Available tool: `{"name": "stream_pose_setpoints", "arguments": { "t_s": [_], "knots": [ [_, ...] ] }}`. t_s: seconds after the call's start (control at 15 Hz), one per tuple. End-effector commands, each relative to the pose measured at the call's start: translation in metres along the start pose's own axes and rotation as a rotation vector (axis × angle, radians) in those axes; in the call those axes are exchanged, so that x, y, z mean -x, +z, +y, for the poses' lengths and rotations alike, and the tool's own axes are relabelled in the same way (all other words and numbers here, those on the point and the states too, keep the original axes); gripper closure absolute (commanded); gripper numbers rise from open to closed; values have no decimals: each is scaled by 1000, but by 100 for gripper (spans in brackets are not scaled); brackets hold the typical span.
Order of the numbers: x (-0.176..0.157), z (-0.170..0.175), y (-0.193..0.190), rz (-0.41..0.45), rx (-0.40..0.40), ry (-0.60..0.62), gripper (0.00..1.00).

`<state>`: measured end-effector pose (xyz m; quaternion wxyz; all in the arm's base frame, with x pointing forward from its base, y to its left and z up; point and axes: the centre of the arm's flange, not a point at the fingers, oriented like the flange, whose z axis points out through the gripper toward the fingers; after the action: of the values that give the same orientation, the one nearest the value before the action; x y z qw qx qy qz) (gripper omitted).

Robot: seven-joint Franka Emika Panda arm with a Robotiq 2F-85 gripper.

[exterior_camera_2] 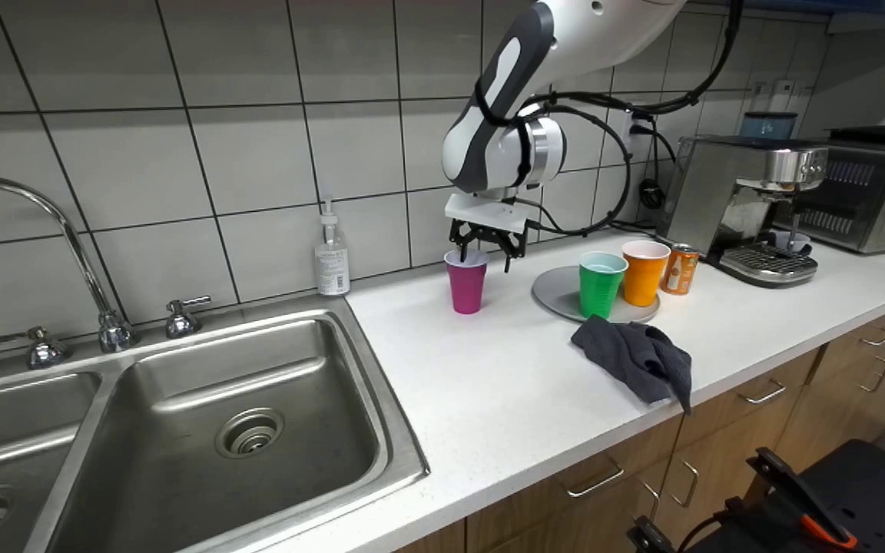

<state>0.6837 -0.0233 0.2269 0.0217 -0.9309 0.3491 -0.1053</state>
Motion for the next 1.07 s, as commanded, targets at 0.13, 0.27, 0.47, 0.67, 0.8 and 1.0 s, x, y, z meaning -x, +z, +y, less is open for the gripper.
{"name": "stream_pose_setpoints", "arguments": {
  "t_s": [0.13, 0.27, 0.47, 0.67, 0.8, 1.0],
  "knots": [
    [-10, -8, 4, -3, 36, -15, 25],
    [-11, -8, 5, -3, 36, -14, 34],
    [-11, -9, 5, -4, 36, -15, 60],
    [-12, -10, 6, -4, 37, -16, 82],
    [-12, -10, 6, -5, 37, -17, 97],
    [-13, -10, 5, -5, 35, -15, 100]
  ]
}}
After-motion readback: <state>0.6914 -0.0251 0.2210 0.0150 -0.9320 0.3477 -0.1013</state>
